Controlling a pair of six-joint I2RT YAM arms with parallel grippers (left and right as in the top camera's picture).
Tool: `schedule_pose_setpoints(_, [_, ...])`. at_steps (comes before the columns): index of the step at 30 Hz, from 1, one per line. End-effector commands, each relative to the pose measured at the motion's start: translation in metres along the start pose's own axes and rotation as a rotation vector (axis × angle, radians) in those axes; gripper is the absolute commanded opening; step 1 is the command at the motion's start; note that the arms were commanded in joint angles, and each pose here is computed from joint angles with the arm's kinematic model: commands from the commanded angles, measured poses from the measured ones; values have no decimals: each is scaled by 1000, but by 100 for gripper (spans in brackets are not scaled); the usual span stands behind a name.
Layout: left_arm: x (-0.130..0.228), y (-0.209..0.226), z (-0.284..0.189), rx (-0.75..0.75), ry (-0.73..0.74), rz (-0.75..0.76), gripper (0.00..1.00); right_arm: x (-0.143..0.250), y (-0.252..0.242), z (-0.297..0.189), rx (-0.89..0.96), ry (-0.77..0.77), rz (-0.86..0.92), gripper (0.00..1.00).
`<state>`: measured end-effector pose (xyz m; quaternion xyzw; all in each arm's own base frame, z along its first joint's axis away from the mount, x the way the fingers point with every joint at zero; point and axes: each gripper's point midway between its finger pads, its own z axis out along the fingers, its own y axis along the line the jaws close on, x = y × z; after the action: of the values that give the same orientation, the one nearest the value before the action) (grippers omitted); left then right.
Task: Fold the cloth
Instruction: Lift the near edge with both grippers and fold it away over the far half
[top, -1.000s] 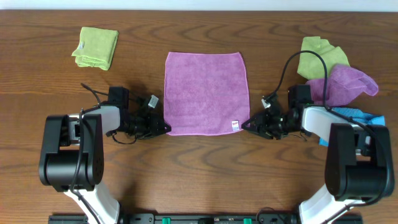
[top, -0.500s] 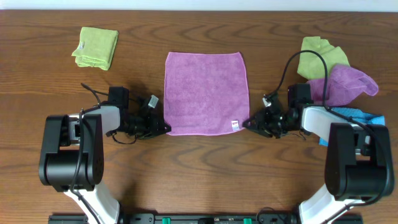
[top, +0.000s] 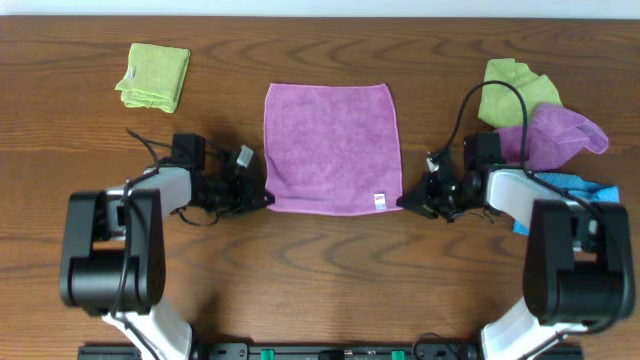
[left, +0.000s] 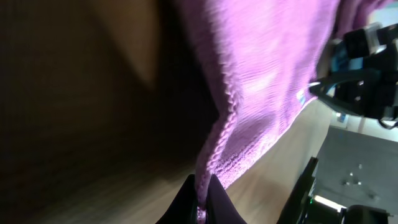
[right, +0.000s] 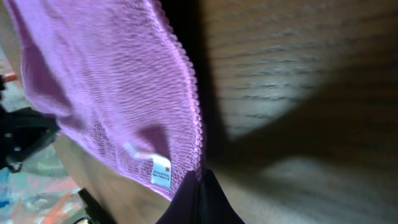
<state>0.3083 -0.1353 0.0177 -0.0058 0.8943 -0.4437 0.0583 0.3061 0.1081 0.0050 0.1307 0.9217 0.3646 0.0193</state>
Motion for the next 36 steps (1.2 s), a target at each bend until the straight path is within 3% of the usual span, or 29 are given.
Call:
schedule_pose_setpoints(1, [-30, -32, -24, -17, -101, 105, 6, -17, 37, -25, -36, -98, -103, 2])
schedule_pose_setpoints(6, [-53, -46, -38, -178, -190, 225, 6, -22, 74, -39, -15, -203, -234, 2])
schedule_pose_setpoints(11, [-46, -62, -17, -228, -145, 299, 6, -16, 88, -27, 70, -233, -323, 2])
schedule_pose_setpoints(15, [-35, -65, -7, -247, -110, 289, 6, -15, 87, -23, 113, -241, -340, 2])
schedule_pose_setpoints(23, [-51, -65, -10, -260, -182, 217, 6, -31, 93, -32, 149, -302, -355, 2])
schedule_pose_setpoints(26, [-72, -55, -19, -335, -295, 122, 6, -47, 97, -41, 183, -375, -372, 1])
schedule_pose_setpoints(36, [-126, -48, -28, -398, -496, 250, 6, -93, 99, -42, 219, -533, -402, 2])
